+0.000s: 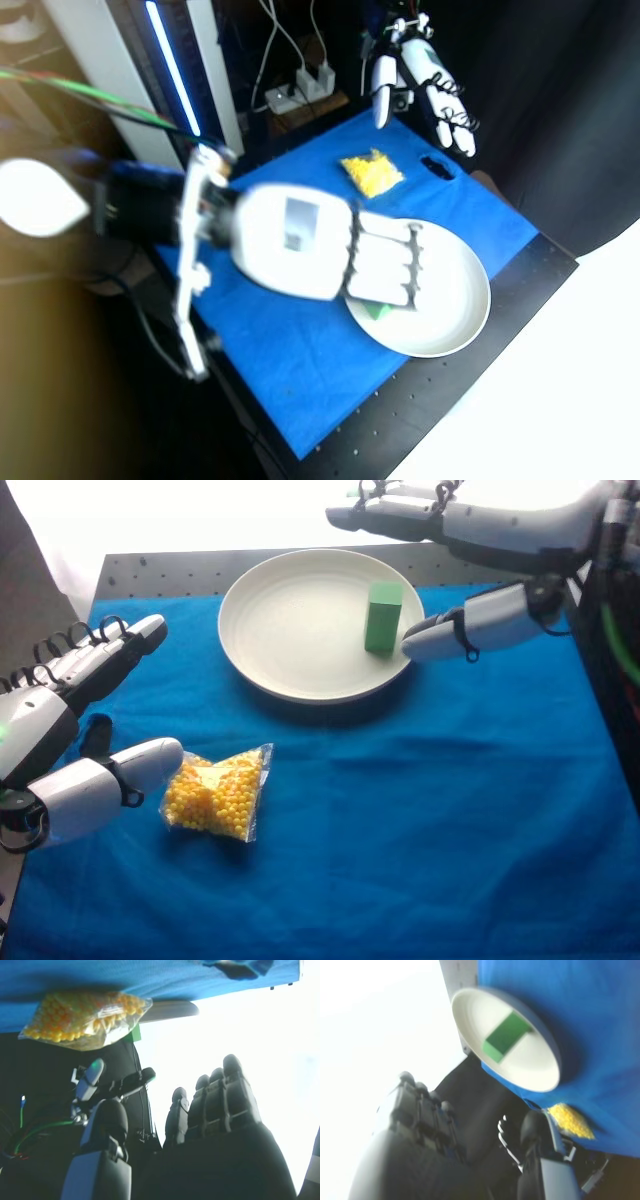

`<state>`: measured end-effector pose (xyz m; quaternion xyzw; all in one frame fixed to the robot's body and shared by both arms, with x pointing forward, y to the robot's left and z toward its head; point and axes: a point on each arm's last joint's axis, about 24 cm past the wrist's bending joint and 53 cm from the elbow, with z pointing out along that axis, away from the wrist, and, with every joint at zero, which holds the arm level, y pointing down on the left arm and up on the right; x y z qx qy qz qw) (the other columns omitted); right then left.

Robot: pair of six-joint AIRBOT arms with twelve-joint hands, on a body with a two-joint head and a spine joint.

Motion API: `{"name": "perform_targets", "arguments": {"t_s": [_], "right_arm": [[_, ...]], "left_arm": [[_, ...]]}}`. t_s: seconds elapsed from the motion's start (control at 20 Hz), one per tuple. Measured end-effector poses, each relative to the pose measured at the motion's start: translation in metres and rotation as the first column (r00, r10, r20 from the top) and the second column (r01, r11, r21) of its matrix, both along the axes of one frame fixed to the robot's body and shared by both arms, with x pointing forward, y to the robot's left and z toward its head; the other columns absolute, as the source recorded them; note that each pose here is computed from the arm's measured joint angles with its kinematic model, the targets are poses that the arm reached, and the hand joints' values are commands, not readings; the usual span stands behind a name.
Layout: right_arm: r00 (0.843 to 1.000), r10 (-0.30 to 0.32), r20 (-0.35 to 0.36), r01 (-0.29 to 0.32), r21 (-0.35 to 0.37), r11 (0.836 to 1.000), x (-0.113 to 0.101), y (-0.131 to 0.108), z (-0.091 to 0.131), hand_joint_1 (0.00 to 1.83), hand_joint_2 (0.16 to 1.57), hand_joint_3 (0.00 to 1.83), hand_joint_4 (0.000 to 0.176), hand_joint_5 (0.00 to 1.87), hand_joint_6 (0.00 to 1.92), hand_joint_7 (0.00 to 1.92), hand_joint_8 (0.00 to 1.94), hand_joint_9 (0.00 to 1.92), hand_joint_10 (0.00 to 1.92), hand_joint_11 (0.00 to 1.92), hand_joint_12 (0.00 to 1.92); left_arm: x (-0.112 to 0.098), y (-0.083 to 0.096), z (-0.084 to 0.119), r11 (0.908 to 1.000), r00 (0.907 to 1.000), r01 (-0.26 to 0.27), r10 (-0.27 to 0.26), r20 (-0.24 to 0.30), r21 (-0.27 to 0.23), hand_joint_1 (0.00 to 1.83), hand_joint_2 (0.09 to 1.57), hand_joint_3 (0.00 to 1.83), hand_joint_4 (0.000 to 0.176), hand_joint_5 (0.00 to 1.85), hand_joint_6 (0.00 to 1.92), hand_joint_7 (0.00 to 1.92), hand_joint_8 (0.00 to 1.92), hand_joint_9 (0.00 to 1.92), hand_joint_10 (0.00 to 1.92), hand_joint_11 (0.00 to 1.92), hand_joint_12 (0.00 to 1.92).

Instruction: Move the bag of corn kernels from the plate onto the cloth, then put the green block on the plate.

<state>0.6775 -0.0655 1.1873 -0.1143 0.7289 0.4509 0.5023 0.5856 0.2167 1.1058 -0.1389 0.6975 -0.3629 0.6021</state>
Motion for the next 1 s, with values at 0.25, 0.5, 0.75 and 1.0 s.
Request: {"name": "perform_targets", "arguments": {"t_s": [0.25, 0.5, 0.75, 1.0], "right_arm": [[0.998, -0.056, 0.01, 0.057, -0.05, 0.997, -0.022, -0.044, -0.017, 0.17, 1.3, 0.03, 0.022, 0.0, 0.0, 0.0, 0.0, 0.0, 0.0, 0.0, 0.0], [0.998, -0.04, -0.039, 0.041, 0.016, 0.999, -0.046, -0.051, -0.022, 0.18, 1.34, 0.02, 0.0, 0.0, 0.0, 0.0, 0.0, 0.0, 0.0, 0.0, 0.0], [0.997, -0.048, -0.062, 0.051, 0.049, 0.997, -0.058, -0.063, -0.026, 0.3, 1.34, 0.01, 0.01, 0.0, 0.0, 0.0, 0.0, 0.0, 0.0, 0.0, 0.0], [0.999, -0.04, 0.015, 0.039, 0.081, 0.996, -0.071, -0.059, -0.005, 0.34, 1.33, 0.0, 0.029, 0.0, 0.0, 0.0, 0.0, 0.0, 0.0, 0.0, 0.0]], "left_arm": [[0.002, 0.007, 0.008, 0.9999, 0.9997, -0.013, 0.013, 0.019, 0.009, 0.37, 1.29, 0.0, 0.148, 0.03, 0.0, 0.0, 0.0, 0.0, 0.0, 0.0, 0.0], [0.001, 0.005, 0.027, 0.9998, 0.9974, 0.009, -0.01, 0.072, 0.021, 0.36, 1.3, 0.0, 0.176, 0.01, 0.0, 0.0, 0.0, 0.0, 0.0, 0.0, 0.0], [0.003, -0.001, 0.048, 0.9988, 0.9895, 0.037, -0.041, 0.138, 0.033, 0.44, 1.29, 0.0, 0.129, 0.0, 0.0, 0.0, 0.0, 0.0, 0.0, 0.0, 0.0], [0.007, 0.002, 0.079, 0.9986, 0.9716, 0.03, -0.039, 0.233, 0.043, 0.42, 1.31, 0.0, 0.11, 0.0, 0.0, 0.0, 0.0, 0.0, 0.0, 0.0, 0.0]]}}
